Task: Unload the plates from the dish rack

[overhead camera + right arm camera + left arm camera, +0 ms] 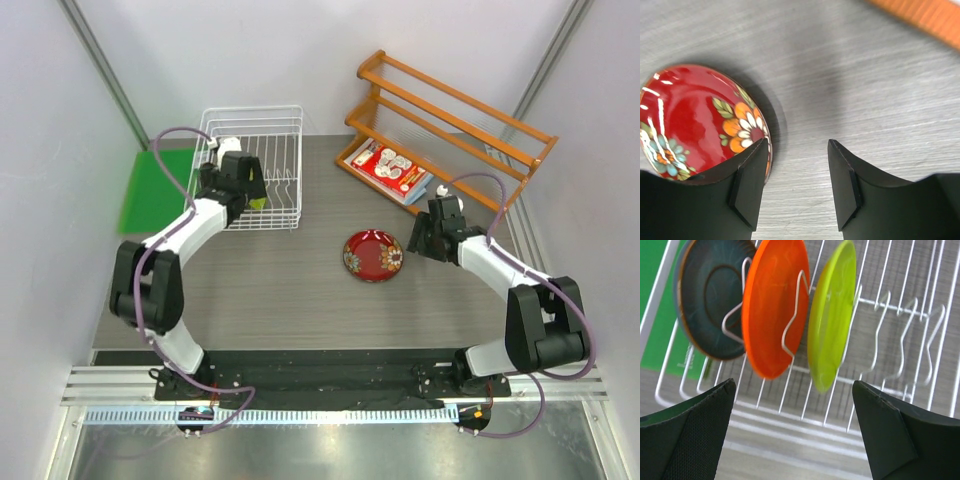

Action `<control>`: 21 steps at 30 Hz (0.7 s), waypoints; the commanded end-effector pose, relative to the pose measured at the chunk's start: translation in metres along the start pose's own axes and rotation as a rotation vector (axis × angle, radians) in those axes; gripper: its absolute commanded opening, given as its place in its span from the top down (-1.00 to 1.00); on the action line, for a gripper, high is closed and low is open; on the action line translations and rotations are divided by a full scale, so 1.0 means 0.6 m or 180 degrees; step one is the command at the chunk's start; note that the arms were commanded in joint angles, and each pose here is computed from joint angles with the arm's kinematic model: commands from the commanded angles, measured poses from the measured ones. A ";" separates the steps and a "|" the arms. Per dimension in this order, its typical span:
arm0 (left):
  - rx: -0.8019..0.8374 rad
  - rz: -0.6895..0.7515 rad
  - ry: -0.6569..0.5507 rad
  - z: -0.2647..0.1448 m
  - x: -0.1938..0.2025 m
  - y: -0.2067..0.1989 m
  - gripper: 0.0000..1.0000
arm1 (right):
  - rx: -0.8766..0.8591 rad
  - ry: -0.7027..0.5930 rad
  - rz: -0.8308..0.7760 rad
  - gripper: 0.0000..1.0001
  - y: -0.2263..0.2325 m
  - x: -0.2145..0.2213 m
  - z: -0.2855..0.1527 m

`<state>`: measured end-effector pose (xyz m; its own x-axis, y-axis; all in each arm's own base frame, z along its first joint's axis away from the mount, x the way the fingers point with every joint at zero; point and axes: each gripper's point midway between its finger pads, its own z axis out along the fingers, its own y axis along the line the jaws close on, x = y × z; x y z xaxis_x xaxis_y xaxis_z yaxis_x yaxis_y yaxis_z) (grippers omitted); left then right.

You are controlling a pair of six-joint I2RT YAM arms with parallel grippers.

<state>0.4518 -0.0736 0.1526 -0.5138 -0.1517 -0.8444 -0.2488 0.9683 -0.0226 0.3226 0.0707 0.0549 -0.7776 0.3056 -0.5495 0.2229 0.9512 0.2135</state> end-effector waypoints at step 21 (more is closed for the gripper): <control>0.0070 -0.0292 -0.0607 0.022 -0.132 -0.031 -0.74 | 0.0040 -0.0040 -0.0126 -0.13 0.010 -0.026 0.011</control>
<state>0.5103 -0.0836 0.1544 -0.4605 -0.1631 -0.8725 -0.2506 0.9669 -0.0484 0.3260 0.0679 0.0472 -0.7993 0.2767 -0.5334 0.2198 0.9608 0.1690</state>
